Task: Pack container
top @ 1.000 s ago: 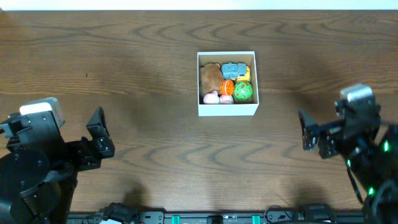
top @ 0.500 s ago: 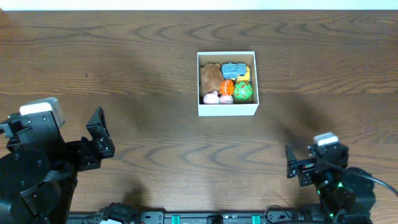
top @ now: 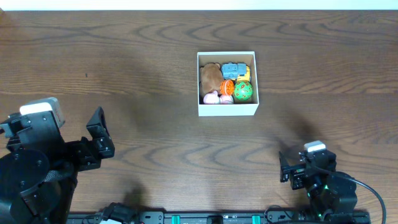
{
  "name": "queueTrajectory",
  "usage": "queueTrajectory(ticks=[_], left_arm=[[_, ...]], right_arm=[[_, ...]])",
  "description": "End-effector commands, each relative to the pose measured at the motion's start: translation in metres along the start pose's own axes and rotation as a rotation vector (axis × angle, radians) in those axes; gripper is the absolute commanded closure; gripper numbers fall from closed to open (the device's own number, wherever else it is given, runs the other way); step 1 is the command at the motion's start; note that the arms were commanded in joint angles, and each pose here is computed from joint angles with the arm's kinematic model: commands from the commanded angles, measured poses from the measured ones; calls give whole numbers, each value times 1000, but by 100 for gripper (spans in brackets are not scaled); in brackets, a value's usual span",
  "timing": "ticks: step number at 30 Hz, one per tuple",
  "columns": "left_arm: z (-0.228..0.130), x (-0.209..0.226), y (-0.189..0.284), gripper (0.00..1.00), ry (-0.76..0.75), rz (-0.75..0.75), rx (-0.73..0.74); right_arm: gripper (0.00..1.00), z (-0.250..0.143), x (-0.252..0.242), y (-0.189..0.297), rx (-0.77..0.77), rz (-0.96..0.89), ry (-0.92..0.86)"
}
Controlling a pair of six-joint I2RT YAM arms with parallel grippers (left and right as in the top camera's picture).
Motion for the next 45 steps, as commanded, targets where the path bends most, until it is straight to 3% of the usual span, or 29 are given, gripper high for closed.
queueTrajectory(ticks=[1, 15, 39, 45], left_arm=[[2, 3, 1, 2, 17, 19, -12], [2, 3, 1, 2, 17, 19, -12], [1, 3, 1, 2, 16, 20, -9], [-12, 20, -3, 2, -26, 129, 36]], right_arm=[[1, -6, 1, -4, 10, -1, -27], [1, -32, 7, -24, 67, 20, -32], [1, -31, 7, -24, 65, 18, -32], [1, -31, 7, -24, 65, 18, -32]])
Point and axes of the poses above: each gripper's point midway between its finger pads, its own y axis back along the fingers, its own x axis along the line the jaws close on, z = x × y, the point moved 5 cm from there along y, back along the fingers, and after that the axes turned 11 degrees about y, right-handed, at the moved point
